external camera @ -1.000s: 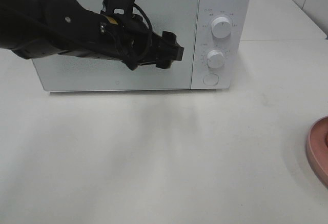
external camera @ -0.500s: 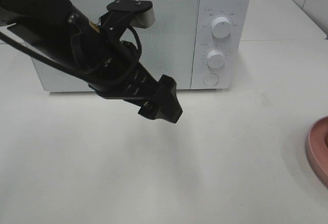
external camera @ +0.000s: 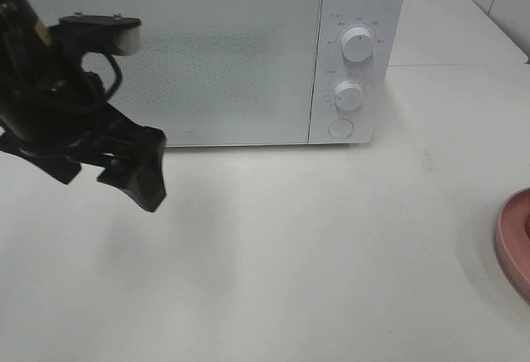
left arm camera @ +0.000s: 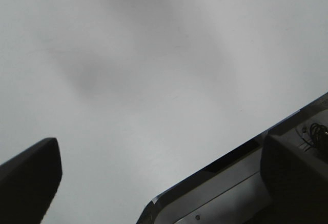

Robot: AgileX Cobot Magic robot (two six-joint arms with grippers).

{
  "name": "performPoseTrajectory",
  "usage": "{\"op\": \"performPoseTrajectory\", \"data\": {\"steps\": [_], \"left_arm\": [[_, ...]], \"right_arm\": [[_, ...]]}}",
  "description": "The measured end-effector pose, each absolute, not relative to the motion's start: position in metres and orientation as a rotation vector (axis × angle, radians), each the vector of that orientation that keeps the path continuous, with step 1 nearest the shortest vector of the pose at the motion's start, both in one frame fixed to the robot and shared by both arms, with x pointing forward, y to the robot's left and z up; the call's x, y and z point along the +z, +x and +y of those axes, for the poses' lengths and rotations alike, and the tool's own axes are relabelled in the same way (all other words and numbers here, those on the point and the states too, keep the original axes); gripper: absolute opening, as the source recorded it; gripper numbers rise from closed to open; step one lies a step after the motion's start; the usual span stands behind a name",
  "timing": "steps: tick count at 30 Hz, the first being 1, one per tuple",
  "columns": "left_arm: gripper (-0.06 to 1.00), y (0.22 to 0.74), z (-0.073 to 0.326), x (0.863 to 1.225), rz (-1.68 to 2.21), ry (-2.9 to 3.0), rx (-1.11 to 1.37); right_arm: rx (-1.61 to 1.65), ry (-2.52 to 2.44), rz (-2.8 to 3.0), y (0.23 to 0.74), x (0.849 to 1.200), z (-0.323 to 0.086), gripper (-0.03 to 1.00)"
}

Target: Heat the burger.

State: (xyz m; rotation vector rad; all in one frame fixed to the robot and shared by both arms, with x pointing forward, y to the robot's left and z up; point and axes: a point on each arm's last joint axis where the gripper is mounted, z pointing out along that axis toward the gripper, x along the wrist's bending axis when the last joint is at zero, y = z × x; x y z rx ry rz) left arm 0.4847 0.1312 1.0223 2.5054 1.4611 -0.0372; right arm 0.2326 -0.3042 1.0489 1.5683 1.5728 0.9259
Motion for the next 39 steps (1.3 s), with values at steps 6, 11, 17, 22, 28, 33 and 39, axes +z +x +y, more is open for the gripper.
{"op": "performPoseTrajectory", "data": {"steps": [6, 11, 17, 22, 28, 33, 39], "left_arm": [[0.97, 0.487, 0.175, 1.049, 1.613, 2.402, 0.011], [0.97, 0.482, 0.221, 1.065, 1.765, 2.269, 0.086], [0.97, 0.452, 0.276, 1.060, 2.003, 2.109, 0.112], [0.97, 0.429, 0.290, 1.053, 2.071, 2.056, 0.119], [0.97, 0.378, 0.292, 1.040, 2.050, 2.032, 0.168], [0.97, 0.353, 0.293, 1.032, 2.029, 2.016, 0.217], [0.97, 0.320, 0.294, 1.035, 1.914, 1.908, 0.407]], "right_arm": [[0.926, 1.568, 1.573, 0.233, 1.049, -0.304, 0.76], [0.926, 1.568, 1.573, 0.233, 1.049, -0.304, 0.76], [0.926, 1.568, 1.573, 0.233, 1.049, -0.304, 0.76], [0.926, 1.568, 1.573, 0.233, 1.049, -0.304, 0.76], [0.926, 1.568, 1.573, 0.233, 1.049, -0.304, 0.76], [0.926, 1.568, 1.573, 0.233, 1.049, -0.304, 0.76], [0.926, 1.568, 1.573, 0.233, 1.049, -0.304, 0.76]]}}
